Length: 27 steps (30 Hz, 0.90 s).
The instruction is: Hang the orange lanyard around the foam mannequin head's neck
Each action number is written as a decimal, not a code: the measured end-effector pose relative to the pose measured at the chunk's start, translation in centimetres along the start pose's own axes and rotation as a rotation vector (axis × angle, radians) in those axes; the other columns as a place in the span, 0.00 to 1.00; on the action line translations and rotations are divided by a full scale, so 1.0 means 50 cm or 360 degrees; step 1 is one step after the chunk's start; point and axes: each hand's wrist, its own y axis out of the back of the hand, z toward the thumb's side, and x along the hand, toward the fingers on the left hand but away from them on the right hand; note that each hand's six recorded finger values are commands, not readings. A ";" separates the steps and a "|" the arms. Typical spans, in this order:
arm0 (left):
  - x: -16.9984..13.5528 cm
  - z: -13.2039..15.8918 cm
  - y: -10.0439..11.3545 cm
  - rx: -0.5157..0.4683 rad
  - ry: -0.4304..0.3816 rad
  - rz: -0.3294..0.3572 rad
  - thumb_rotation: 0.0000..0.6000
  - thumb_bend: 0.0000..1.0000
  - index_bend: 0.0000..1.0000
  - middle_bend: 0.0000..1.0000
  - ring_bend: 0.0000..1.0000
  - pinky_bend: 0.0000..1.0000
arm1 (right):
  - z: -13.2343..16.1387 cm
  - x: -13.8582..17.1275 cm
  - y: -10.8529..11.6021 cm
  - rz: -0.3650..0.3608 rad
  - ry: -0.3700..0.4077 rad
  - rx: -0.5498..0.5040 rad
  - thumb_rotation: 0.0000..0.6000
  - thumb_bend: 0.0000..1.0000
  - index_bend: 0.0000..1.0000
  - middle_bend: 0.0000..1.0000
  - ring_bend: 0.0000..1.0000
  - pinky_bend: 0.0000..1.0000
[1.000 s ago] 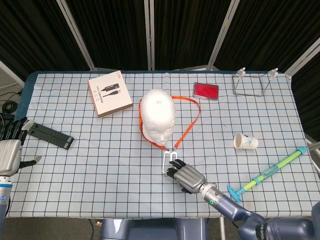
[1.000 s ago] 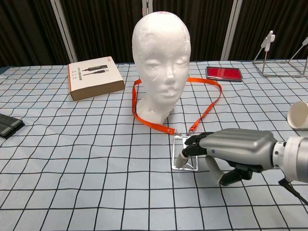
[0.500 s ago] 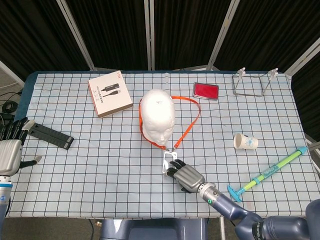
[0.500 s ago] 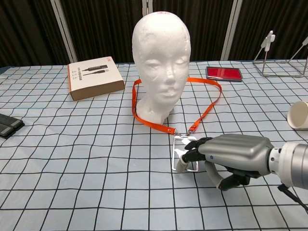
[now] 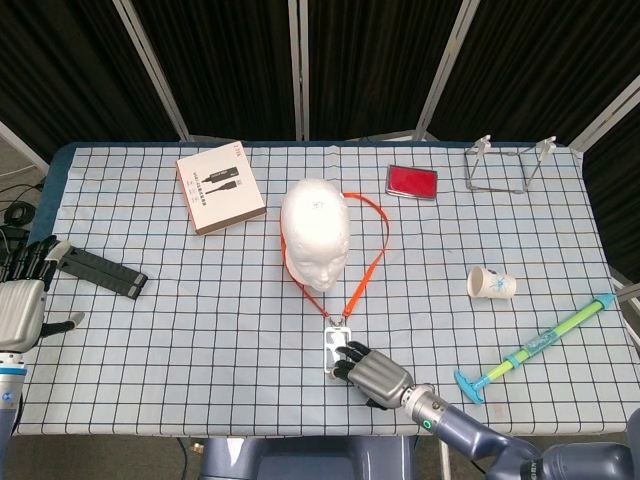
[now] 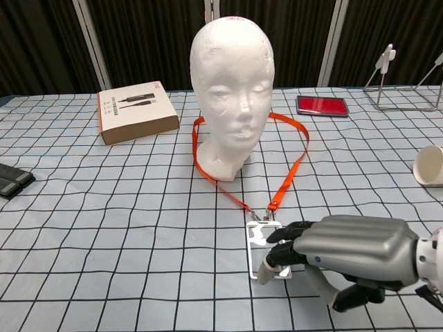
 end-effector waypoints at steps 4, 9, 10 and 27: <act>0.000 0.000 0.000 0.0000 0.0000 0.0001 1.00 0.00 0.00 0.00 0.00 0.00 | 0.002 0.020 0.008 -0.0008 0.0018 0.0023 1.00 1.00 0.26 0.20 0.00 0.01; -0.002 -0.003 0.001 0.0003 0.0003 0.0002 1.00 0.00 0.00 0.00 0.00 0.00 | -0.006 0.050 0.046 -0.0140 0.0020 0.0077 1.00 1.00 0.26 0.20 0.00 0.01; -0.003 -0.004 0.000 0.0004 0.0004 0.0001 1.00 0.00 0.00 0.00 0.00 0.00 | -0.011 0.058 0.055 -0.0176 0.0015 0.0100 1.00 0.99 0.26 0.20 0.00 0.00; -0.055 -0.022 -0.010 0.0013 -0.0032 0.0024 1.00 0.00 0.00 0.00 0.00 0.00 | -0.235 0.350 0.160 -0.0893 -0.0697 0.0244 1.00 0.00 0.03 0.00 0.00 0.00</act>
